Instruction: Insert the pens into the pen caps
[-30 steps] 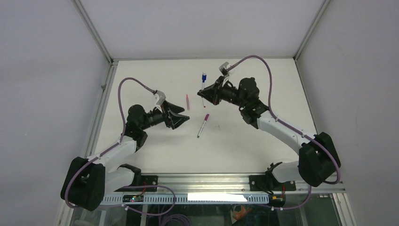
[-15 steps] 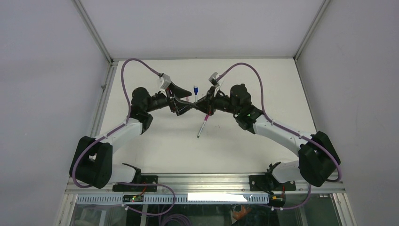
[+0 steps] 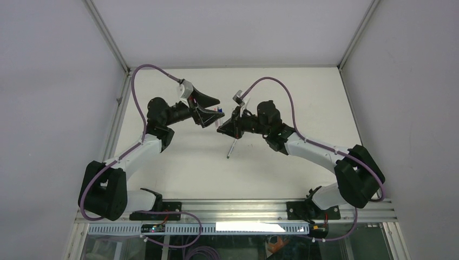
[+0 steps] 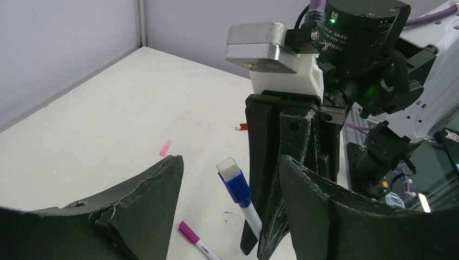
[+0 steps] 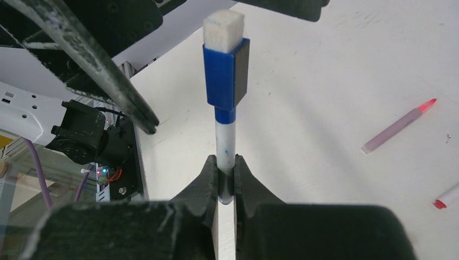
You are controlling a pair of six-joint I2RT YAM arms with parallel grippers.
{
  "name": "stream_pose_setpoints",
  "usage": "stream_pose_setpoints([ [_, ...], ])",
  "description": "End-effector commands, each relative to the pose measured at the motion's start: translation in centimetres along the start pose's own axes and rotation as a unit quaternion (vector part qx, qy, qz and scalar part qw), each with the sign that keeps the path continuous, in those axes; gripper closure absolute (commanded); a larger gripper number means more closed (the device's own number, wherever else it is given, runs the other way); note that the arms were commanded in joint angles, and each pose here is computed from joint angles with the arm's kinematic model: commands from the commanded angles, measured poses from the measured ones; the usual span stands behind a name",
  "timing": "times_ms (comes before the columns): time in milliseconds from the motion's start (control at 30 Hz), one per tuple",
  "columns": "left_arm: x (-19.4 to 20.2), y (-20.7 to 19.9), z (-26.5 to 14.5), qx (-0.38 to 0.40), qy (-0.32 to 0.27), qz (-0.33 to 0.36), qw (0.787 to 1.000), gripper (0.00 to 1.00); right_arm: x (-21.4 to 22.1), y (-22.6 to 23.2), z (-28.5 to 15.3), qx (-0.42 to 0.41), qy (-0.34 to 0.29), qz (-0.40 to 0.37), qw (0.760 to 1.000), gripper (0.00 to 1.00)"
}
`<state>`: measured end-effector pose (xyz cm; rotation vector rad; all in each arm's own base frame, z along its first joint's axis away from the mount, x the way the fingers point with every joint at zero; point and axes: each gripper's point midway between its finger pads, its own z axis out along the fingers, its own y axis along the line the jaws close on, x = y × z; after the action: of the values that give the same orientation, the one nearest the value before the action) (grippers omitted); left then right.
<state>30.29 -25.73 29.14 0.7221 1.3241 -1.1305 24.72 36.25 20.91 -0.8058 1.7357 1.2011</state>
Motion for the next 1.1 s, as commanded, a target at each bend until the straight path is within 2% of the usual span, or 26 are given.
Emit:
stream_pose_setpoints([
  [0,-2.7,-0.3,0.4,0.008,-0.029,0.033,0.999,0.34,-0.7,0.9,0.3,-0.016,-0.014,-0.01,1.0,1.0],
  [100,-2.5,-0.2,0.5,0.01,-0.025,0.028,0.999,0.4,-0.6,1.0,0.4,-0.017,-0.013,-0.01,1.0,1.0],
  [400,-1.2,-0.1,0.7,0.02,-0.004,0.011,1.0,0.67,-0.6,0.9,0.5,-0.014,-0.012,-0.011,1.0,1.0],
  [600,-1.0,-0.1,0.7,0.024,-0.001,0.007,1.0,0.99,-0.6,0.8,0.5,-0.013,-0.011,-0.012,1.0,1.0],
  [1067,1.6,-0.7,0.5,0.053,0.03,-0.027,0.998,1.0,-1.8,0.3,0.7,0.003,-0.014,-0.031,0.999,1.0],
])
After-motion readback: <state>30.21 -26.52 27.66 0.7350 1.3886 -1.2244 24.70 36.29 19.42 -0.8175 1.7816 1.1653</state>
